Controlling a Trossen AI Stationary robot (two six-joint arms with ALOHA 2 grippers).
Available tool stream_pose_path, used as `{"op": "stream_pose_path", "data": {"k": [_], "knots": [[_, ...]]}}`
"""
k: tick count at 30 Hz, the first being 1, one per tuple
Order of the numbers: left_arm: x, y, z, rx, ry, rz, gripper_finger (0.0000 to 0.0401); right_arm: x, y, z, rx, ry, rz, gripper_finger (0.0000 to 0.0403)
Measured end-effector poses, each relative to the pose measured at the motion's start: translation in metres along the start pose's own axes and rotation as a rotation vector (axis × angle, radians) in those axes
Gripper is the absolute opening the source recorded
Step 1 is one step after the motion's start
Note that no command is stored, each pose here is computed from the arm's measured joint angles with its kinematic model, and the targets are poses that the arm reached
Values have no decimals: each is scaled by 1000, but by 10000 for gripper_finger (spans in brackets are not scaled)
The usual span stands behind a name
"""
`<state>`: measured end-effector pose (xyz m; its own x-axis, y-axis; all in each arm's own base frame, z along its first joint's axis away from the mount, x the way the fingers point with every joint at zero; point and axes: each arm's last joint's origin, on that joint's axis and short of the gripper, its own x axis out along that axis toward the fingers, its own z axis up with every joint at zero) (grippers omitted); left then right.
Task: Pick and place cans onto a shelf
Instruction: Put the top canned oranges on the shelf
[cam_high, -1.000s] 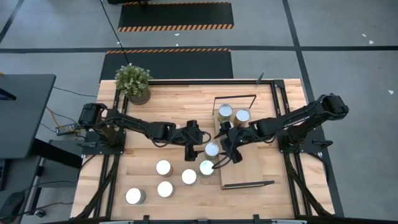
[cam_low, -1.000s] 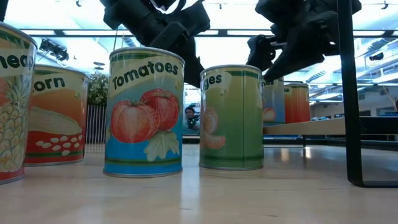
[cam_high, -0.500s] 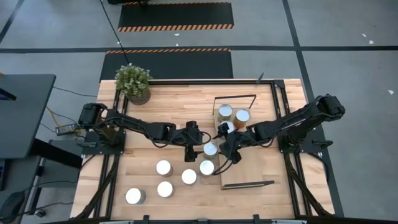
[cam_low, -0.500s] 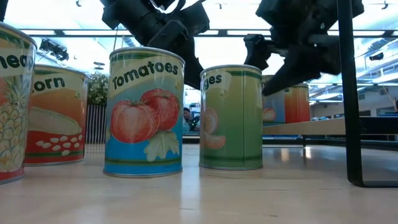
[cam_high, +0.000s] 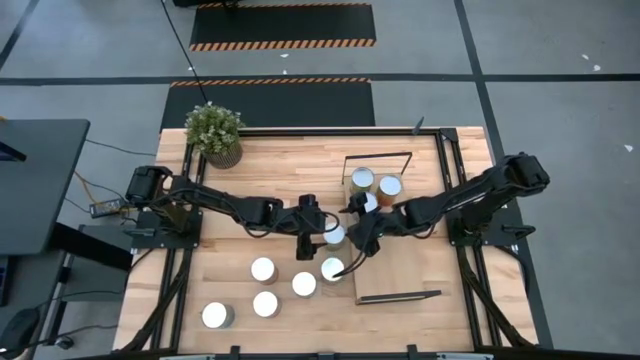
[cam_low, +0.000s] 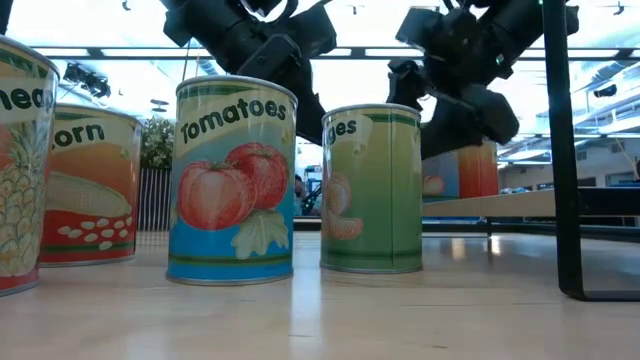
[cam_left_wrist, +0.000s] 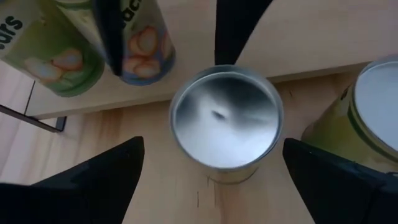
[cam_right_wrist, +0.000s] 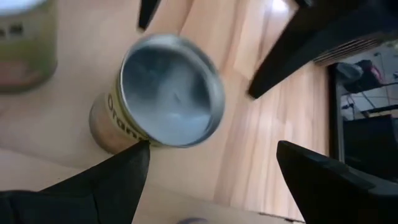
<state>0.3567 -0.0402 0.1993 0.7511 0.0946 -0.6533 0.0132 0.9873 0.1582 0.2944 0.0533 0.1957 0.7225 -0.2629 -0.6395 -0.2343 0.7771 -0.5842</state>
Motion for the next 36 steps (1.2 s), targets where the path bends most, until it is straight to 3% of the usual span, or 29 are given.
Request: {"op": "stream_pose_path", "data": {"k": [4, 11, 14, 21, 36], "knots": [[-4, 1, 1, 3, 1, 0, 389, -5, -2, 2, 27, -35, 19, 359], [-24, 5, 2, -16, 49, -2, 389, -9, -2, 5, 195, -71, 104, 359], [-26, 6, -4, -13, 109, -1, 389, -8, -7, 13, 281, -82, 102, 359], [-26, 13, -8, -25, 146, 14, 389, 3, -18, 34, 340, -120, 199, 362], [-55, 19, -12, -85, 242, 23, 389, 36, -20, 56, 407, 69, 213, 364]]}}
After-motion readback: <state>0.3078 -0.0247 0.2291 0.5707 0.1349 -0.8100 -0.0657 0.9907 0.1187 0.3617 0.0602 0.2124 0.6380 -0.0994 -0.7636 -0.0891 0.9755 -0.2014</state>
